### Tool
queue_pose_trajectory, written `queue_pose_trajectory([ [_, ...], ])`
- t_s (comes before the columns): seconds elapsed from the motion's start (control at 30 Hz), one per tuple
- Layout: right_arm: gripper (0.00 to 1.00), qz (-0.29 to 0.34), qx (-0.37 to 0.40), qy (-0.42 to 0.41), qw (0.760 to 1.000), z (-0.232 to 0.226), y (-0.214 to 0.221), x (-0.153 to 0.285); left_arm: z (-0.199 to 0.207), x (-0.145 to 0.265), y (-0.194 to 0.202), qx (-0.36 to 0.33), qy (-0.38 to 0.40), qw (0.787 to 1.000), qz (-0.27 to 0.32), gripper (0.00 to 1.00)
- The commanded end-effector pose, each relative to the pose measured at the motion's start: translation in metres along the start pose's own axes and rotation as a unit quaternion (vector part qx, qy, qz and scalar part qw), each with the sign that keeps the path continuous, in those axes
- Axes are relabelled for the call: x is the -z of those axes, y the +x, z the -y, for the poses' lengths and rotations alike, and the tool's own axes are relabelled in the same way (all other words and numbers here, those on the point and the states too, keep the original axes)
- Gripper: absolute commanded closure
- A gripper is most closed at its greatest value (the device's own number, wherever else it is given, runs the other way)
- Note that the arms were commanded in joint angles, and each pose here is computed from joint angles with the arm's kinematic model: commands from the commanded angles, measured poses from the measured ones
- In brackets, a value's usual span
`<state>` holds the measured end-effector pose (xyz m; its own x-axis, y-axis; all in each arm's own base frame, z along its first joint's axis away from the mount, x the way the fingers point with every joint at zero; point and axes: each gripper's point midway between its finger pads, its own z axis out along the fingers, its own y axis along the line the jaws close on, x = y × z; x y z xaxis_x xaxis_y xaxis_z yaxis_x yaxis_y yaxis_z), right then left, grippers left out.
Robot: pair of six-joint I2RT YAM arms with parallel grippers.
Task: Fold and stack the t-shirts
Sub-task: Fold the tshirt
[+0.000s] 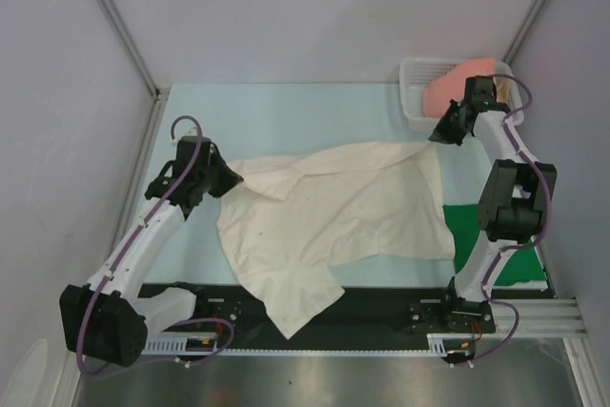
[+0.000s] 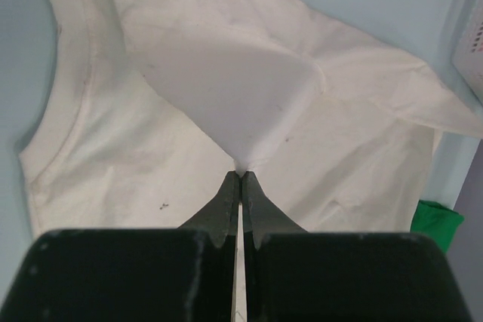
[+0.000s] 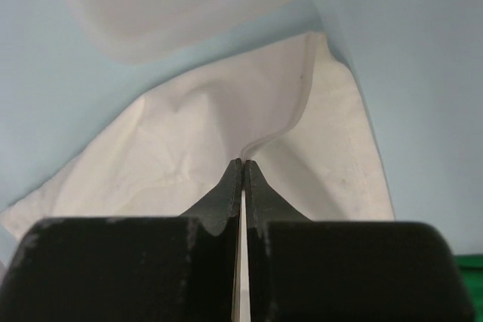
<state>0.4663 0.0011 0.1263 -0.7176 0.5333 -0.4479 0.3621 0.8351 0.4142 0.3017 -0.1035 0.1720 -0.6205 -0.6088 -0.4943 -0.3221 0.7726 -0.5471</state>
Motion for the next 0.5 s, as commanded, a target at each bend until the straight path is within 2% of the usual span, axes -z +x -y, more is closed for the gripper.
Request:
queue_pose_trajectory([
  [0.0, 1.00, 0.013, 0.004, 0.021, 1.000, 0.010, 0.001, 0.017, -0.006, 0.006, 0.012, 0.017, 0.000, 1.000, -0.014, 1.00],
  [0.47, 1.00, 0.002, -0.002, 0.045, 0.999, 0.027, 0.010, 0.013, -0.046, -0.010, 0.044, 0.008, -0.052, 0.997, -0.049, 0.99],
])
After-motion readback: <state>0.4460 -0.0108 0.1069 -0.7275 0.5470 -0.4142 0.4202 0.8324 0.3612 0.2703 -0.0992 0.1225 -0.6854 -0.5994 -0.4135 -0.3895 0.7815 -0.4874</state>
